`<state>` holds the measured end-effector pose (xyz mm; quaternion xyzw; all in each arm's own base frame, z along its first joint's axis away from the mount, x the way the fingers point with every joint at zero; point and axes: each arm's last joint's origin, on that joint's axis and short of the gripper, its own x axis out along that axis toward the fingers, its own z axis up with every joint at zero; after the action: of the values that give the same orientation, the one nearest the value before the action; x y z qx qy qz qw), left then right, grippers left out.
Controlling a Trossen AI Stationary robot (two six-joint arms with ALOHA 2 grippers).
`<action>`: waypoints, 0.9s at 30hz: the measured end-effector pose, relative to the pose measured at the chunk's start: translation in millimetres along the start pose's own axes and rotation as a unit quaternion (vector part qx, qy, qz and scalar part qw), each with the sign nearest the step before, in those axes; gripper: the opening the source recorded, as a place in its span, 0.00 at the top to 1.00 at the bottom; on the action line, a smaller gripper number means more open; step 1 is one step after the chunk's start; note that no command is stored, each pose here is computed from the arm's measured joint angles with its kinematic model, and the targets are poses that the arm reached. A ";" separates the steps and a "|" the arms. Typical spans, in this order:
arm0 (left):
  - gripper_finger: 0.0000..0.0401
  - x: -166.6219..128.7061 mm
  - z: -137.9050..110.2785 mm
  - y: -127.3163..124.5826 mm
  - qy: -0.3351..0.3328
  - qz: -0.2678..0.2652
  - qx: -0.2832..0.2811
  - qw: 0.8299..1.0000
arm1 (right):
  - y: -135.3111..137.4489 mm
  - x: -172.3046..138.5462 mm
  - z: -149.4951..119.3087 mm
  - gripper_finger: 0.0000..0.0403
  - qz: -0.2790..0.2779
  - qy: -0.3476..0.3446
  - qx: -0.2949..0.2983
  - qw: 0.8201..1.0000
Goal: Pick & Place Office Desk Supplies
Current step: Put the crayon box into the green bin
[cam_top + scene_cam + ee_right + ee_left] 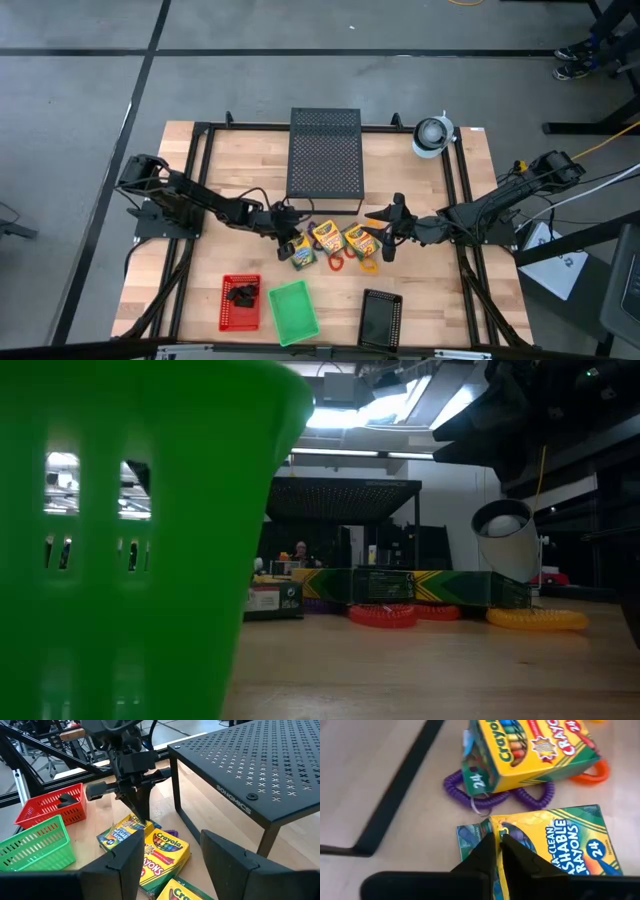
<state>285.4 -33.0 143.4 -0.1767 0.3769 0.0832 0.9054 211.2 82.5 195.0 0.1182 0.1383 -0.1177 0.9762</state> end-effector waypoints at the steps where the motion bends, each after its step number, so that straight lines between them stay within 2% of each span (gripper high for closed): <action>1: 0.91 0.1 0.4 0.0 0.002 -0.008 0.000 1.000 | 0.0 0.0 0.0 0.51 0.000 0.000 0.000 1.000; 6: 0.83 0.0 0.9 -0.3 0.004 -0.017 -0.002 1.000 | 0.0 0.0 0.0 0.51 0.000 0.000 0.000 1.000; 17: 0.58 0.0 0.1 1.5 0.015 -0.021 -0.006 1.000 | 0.3 0.0 -0.2 0.51 0.005 0.002 0.001 1.000; 22: 0.56 3.8 -6.0 4.2 0.041 -0.008 -0.017 0.999 | 0.3 0.0 -0.2 0.51 0.005 0.002 0.001 1.000; 27: 0.61 15.0 -8.4 3.7 0.040 -0.018 -0.016 0.999 | 0.3 0.0 -0.1 0.51 0.005 0.002 0.001 1.000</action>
<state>289.4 -32.5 126.4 -0.2011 0.4083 0.0660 0.8880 211.3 82.8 195.0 0.1206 0.1397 -0.1127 0.9763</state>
